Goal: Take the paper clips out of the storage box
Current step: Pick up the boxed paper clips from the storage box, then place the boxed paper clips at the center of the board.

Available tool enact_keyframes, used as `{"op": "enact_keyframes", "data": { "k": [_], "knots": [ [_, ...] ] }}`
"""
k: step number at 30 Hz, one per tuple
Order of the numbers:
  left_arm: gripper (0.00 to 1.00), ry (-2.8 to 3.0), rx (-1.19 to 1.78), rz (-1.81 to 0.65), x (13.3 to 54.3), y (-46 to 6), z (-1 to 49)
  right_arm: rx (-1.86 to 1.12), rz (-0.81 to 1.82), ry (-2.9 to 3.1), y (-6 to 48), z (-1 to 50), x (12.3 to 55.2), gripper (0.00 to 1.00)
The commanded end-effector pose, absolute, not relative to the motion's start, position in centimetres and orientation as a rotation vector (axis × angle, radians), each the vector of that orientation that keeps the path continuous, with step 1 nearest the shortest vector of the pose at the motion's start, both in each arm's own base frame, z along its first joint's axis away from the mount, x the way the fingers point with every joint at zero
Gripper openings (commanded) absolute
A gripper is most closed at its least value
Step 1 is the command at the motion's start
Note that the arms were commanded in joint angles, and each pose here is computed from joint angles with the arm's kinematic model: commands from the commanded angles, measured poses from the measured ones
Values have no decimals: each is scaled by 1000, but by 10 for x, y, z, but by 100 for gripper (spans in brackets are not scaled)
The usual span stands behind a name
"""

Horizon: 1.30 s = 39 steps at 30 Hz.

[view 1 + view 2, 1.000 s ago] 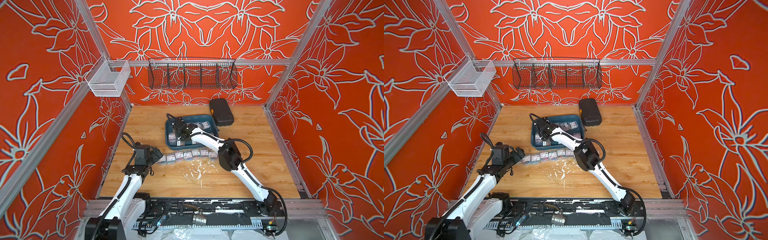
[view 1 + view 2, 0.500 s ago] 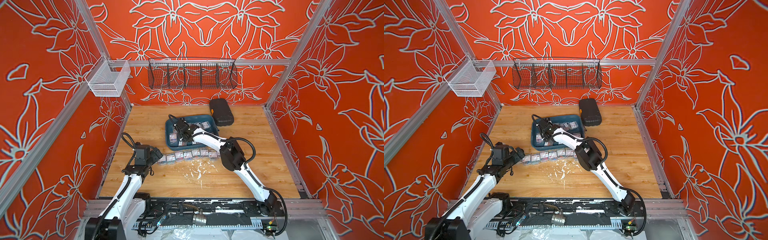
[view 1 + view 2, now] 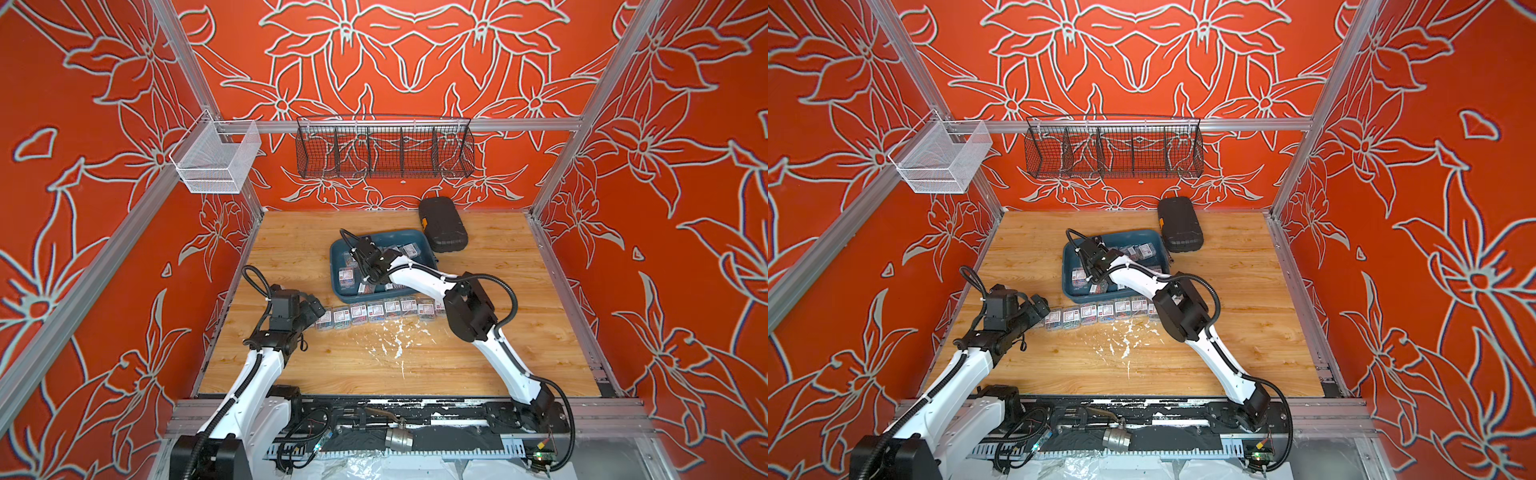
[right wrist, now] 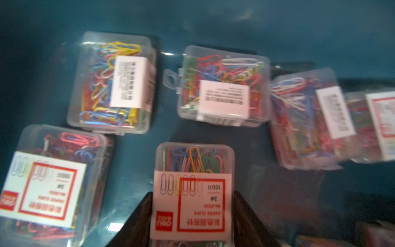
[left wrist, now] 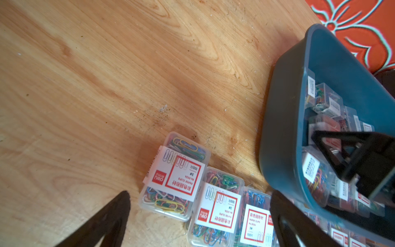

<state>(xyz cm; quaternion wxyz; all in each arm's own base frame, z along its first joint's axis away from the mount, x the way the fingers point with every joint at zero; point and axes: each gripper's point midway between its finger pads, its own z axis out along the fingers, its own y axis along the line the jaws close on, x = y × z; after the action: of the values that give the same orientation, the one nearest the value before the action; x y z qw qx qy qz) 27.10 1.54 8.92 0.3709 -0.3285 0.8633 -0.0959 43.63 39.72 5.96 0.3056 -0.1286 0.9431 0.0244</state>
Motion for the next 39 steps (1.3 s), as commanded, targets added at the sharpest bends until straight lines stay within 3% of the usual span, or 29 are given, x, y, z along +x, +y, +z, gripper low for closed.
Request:
{"op": "enact_keyframes", "data": {
  "k": [1,11,19,24,26,30,39],
  "knots": [
    [99,2201,-848,-236,271,17,89,-345,145,2425,397,111,428,49],
    [98,2240,-751,-326,282,-1,101,-321,210,2199,381,167,427,45],
    [98,2215,-512,-493,290,-52,151,-315,265,2150,376,188,421,45],
    [97,2189,-668,-584,278,-54,198,-292,259,2157,358,191,413,45],
    [97,2155,-798,-672,271,-56,224,-275,258,2167,341,187,409,45],
    [97,2135,-770,-841,262,-75,264,-172,178,2171,284,190,400,44],
    [97,2109,-830,-820,261,-68,276,217,-7,2226,138,155,364,43]
  ]
}}
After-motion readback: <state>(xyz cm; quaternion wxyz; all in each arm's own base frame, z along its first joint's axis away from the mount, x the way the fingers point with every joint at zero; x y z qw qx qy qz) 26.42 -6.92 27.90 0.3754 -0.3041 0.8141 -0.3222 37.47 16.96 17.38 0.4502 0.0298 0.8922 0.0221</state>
